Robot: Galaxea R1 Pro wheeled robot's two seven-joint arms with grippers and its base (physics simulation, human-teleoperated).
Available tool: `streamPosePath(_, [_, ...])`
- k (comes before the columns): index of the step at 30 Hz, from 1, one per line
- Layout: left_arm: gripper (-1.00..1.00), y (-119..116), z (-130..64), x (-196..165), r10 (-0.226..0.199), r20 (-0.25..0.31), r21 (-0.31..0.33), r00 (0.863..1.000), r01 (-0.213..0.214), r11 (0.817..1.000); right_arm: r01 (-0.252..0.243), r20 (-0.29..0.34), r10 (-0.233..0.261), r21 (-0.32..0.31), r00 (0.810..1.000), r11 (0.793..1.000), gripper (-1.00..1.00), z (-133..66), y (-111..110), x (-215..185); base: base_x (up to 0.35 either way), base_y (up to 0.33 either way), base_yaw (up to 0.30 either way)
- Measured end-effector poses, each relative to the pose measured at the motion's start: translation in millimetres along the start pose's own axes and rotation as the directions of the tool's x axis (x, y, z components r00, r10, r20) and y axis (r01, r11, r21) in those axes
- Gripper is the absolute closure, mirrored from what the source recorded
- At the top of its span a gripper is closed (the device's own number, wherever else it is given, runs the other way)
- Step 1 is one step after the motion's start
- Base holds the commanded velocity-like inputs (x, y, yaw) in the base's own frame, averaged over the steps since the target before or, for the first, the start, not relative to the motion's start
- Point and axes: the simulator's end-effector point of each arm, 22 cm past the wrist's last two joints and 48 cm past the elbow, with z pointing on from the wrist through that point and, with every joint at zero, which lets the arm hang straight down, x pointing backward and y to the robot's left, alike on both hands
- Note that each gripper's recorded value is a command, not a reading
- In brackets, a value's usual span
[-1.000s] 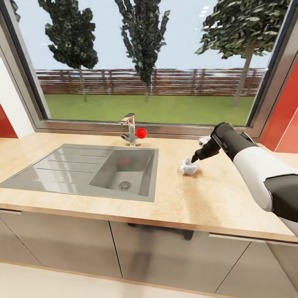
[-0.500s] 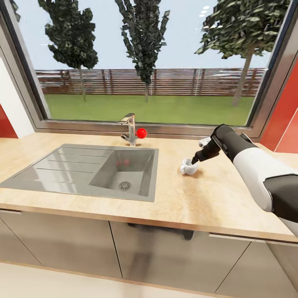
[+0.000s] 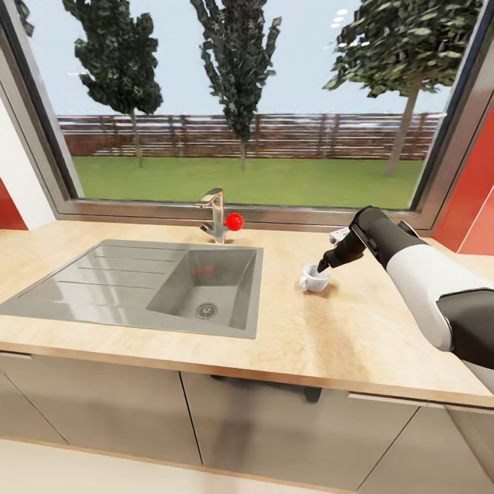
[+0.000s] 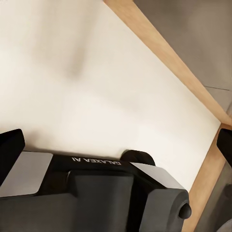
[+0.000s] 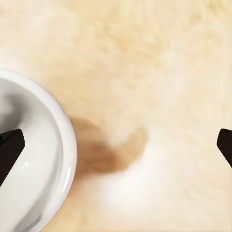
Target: Set up a coffee station on the kitchen countertop: keep the coffee maker on the countertop, move the bottle of coffee from the kitchen shelf to the counter next to the coffee maker, place a paper coffee filter on top of the coffee maker, put the saucer next to the coffee maker with the coffee cup on the saucer, and place the electric kettle next to the coffee maker.
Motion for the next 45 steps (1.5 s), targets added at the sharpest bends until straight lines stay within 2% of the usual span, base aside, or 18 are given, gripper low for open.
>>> streamPosePath(9, [-1.0,0.0,0.0,0.0,0.0,0.0,0.0,1.0,0.0,1.0,0.0,0.0,0.0,0.0,1.0,1.0,-1.0,0.1,0.0,0.1,0.001,0.0,0.0])
streamPosePath(23, [-1.0,9.4,11.3,2.3,0.0,0.0,0.0,1.0,0.0,1.0,-0.001,-0.002,0.001,-0.002,1.0,1.0,-1.0,12.1,2.8,9.2,0.0,0.0,0.0])
streamPosePath(45, [-1.0,10.6,12.7,2.6,0.0,0.0,0.0,1.0,0.0,1.0,-0.002,-0.003,0.002,-0.003,1.0,1.0,-1.0,13.6,3.4,10.5,0.0,0.0,0.0])
